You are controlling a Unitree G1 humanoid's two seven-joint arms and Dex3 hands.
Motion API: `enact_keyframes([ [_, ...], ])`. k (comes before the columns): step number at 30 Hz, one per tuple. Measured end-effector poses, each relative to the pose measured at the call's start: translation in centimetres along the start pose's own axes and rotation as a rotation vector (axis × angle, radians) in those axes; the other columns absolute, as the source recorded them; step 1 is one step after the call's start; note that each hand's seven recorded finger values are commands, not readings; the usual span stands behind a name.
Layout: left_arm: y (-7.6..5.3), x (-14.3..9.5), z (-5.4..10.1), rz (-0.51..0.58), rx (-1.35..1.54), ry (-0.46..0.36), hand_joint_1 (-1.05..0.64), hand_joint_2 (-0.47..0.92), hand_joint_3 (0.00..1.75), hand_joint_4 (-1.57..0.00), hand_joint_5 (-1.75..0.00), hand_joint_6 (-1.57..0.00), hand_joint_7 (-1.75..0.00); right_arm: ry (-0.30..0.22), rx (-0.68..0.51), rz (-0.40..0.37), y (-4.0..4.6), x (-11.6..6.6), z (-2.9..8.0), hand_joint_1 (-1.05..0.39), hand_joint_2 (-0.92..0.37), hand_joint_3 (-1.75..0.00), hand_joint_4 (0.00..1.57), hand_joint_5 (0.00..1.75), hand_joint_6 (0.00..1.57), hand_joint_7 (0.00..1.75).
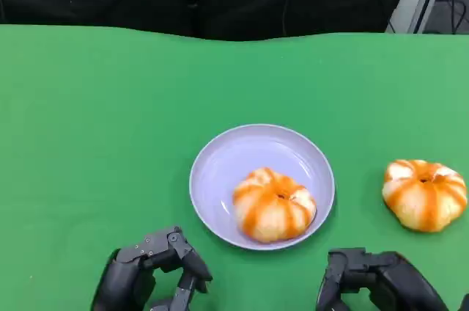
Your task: Grasp the bread from the table and place it into the plate.
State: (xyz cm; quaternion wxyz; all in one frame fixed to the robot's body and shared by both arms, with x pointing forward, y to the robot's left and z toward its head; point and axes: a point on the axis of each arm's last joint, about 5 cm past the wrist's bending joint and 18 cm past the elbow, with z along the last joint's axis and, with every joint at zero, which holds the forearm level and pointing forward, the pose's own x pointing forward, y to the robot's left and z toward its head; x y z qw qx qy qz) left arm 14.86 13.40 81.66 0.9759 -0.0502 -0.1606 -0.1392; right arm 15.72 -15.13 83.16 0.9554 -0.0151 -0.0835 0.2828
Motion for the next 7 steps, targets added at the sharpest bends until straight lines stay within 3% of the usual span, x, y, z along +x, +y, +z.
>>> enact_keyframes([
  [7,-0.09,0.03,-0.01,-0.004,-0.002,0.0,-0.06,0.51,1.24,-0.77,-1.65,-0.83,-1.35,0.002,0.0,-0.002,-0.25,-0.18,0.07,-0.1,-0.59,-1.04,0.84,1.56,0.85,1.28],
])
